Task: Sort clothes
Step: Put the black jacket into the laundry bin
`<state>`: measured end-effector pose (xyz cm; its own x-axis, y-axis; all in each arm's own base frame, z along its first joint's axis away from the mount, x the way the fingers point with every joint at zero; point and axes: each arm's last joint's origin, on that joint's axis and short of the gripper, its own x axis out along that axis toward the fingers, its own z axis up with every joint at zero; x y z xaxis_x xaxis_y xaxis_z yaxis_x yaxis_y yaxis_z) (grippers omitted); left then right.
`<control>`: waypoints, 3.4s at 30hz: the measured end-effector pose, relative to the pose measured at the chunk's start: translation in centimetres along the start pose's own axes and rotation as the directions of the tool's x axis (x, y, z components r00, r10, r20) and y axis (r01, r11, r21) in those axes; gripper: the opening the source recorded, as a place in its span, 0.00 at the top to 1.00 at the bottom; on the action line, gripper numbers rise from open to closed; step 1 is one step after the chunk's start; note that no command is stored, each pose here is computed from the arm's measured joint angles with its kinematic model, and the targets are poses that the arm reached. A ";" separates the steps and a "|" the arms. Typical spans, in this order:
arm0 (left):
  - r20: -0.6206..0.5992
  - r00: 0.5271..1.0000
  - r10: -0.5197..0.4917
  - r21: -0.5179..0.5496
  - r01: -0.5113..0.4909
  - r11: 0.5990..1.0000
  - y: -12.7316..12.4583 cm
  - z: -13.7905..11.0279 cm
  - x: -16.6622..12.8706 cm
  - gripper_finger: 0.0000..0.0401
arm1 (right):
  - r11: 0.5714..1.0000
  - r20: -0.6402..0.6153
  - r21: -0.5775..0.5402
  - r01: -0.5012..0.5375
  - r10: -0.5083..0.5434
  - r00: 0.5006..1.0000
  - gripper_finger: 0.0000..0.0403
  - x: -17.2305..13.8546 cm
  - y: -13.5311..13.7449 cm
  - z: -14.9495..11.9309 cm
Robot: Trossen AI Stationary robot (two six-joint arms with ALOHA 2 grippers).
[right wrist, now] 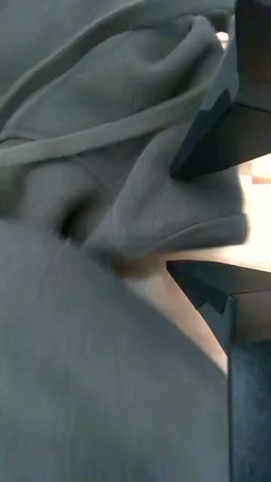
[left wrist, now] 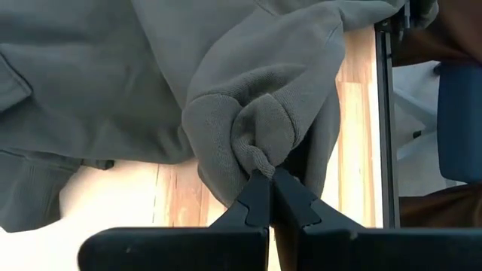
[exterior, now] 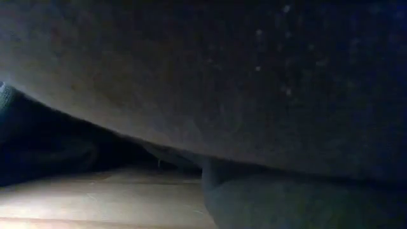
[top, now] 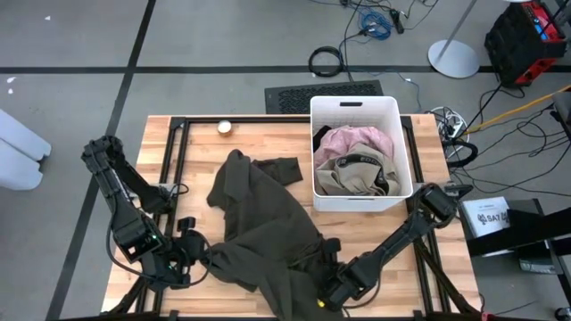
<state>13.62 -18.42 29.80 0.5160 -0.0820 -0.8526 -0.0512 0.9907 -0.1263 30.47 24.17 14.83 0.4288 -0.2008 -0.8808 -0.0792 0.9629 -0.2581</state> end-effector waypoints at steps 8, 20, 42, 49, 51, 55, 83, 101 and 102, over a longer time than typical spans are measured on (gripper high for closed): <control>0.020 1.000 0.006 0.002 -0.006 1.000 0.0 0.1 0.0 1.00 | 0.994 -0.112 0.077 -0.080 0.088 0.990 0.92 1.5 -1.0 0.2; 0.268 0.959 -0.089 0.187 0.039 0.982 -1.8 2.0 -0.5 1.00 | 0.992 0.118 0.120 -0.037 0.023 0.993 1.00 -9.3 -4.7 2.8; 0.919 0.317 -0.232 0.353 -0.406 0.843 -4.5 9.9 -20.2 1.00 | 0.948 0.976 -0.126 0.291 0.067 0.205 1.00 -42.4 -14.6 6.2; 0.955 0.257 -0.148 0.262 -0.498 0.827 -2.0 11.3 -24.9 1.00 | 0.907 0.996 -0.090 0.411 0.077 0.046 1.00 -44.3 -18.1 6.7; 0.961 0.268 -0.073 0.214 -0.545 0.811 -1.2 11.8 -25.4 1.00 | 0.902 0.998 -0.040 0.431 0.015 0.062 1.00 -43.7 -19.5 7.4; 0.942 0.304 0.140 0.086 -0.622 0.778 0.5 12.8 -25.7 1.00 | 0.907 0.986 0.024 0.420 -0.091 0.139 1.00 -41.5 -23.3 8.9; 0.858 0.456 0.237 0.127 -0.635 0.762 2.6 13.1 -22.8 1.00 | 0.913 0.857 -0.334 -0.236 0.398 0.327 1.00 -33.9 -30.9 9.8; 0.748 0.660 0.068 0.323 -0.451 0.832 -9.4 5.0 -9.5 1.00 | 0.962 0.738 -0.209 -0.176 0.273 0.617 1.00 -25.4 -8.2 14.1; 0.749 0.659 0.072 0.316 -0.451 0.835 -9.7 4.7 -9.3 1.00 | 0.977 0.716 -0.165 -0.138 0.215 0.664 1.00 -24.8 -8.0 13.8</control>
<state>13.30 -26.72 41.37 0.9765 0.0991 -0.1914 -0.0050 0.8983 0.4393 32.93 23.99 44.20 0.9122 0.2026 -0.3562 -0.2848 0.9384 -0.1955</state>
